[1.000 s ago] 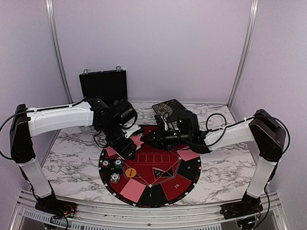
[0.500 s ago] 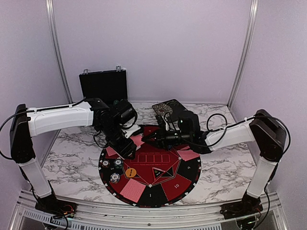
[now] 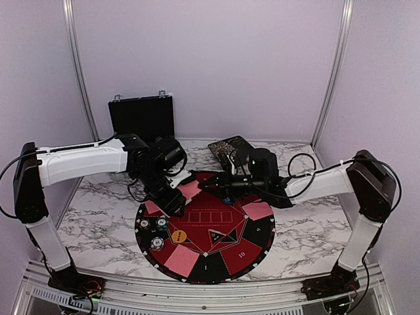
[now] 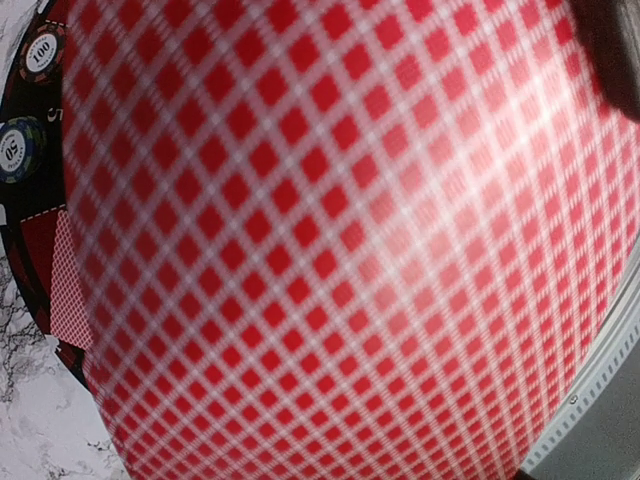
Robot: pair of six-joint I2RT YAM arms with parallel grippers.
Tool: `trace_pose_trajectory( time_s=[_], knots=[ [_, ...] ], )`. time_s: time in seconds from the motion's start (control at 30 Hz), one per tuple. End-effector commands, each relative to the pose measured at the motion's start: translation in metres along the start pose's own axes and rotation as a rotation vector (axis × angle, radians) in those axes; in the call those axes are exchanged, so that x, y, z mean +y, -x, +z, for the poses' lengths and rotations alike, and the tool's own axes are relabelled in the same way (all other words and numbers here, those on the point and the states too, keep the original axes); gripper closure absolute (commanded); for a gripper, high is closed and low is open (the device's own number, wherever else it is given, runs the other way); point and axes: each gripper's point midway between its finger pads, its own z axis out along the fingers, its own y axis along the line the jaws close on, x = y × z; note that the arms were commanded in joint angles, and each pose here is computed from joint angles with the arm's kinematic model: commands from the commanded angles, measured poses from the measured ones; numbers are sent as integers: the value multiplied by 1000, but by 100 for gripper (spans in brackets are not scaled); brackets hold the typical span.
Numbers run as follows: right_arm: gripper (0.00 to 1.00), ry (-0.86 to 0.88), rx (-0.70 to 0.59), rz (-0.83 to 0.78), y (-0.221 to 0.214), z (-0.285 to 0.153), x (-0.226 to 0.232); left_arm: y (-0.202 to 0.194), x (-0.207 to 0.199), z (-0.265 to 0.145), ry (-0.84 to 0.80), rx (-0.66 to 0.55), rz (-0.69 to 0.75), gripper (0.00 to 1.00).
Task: Distribute texas hold em gaming equipment
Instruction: Pick up the poker card from the face-down deck piles.
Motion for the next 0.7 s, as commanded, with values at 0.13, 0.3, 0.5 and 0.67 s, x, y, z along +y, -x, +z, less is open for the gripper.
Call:
trace_pose_trajectory(
  time_s=[0.13,0.3,0.5,0.67],
  knots=[
    [100,28,-29,-15,11,-16,13,4,6,-13,16,-41,2,61],
    [100,36,-42,-12,17,-25,14,3,9,-13,14,-40,-8,61],
    [100,46,-65,-4,25,-37,12,2,16,-14,15,-41,-28,61],
    [100,41,-86,-2,34,-46,7,0,24,-16,22,-44,-48,61]
  ],
)
